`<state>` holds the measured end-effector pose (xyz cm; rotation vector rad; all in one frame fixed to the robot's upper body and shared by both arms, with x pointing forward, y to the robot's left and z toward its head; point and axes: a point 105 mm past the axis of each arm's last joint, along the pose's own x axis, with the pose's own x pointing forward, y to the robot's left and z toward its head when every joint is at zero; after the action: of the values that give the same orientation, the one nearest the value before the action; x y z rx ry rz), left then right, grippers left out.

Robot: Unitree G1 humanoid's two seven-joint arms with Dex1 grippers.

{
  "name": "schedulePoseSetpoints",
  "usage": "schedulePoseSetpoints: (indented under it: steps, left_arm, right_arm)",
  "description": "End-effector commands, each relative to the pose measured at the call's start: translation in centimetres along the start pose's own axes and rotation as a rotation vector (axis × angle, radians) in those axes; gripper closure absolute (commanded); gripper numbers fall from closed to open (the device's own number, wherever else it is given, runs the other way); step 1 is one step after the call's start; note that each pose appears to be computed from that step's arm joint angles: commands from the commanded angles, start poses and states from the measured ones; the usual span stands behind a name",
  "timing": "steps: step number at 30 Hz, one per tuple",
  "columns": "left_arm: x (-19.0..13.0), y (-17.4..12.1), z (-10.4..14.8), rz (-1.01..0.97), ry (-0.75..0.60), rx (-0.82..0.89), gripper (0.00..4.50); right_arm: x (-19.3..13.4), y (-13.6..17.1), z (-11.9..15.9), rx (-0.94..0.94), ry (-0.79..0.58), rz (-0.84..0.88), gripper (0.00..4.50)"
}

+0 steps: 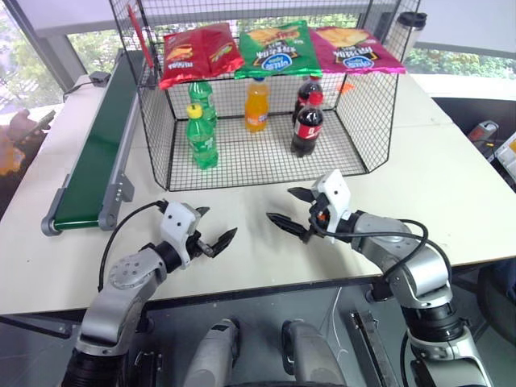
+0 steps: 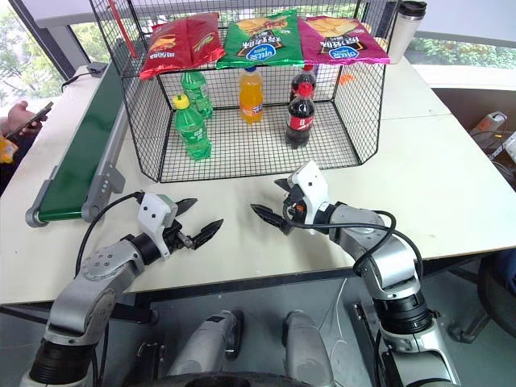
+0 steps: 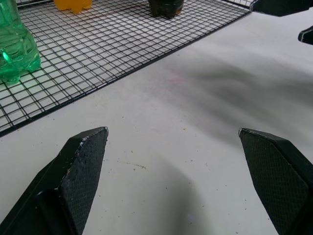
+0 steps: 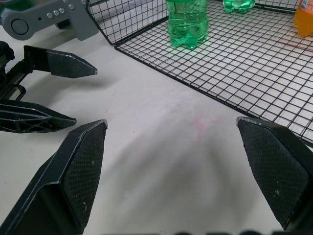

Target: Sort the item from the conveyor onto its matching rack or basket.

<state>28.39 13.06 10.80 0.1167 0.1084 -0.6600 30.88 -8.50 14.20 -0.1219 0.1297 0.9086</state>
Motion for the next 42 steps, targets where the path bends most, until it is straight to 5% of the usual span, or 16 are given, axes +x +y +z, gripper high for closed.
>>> schedulePoseSetpoints:
  steps: [1, 32, 42]
  left_arm:
    - [-0.3, 0.1, 1.5, 0.002, -0.071, 0.006, 0.00]
    - [-0.3, 0.6, 1.7, 0.040, -0.053, 0.040, 0.00]
    - [-2.4, 4.0, 3.9, 0.193, -0.101, 0.048, 0.00]
  right_arm:
    - [-0.2, 0.4, 1.6, -0.045, -0.042, 0.018, 0.13]
    - [-0.1, 0.4, 1.6, -0.046, -0.042, 0.024, 0.13]
    - [-0.1, 0.9, 2.6, -0.069, -0.063, 0.053, 0.13]
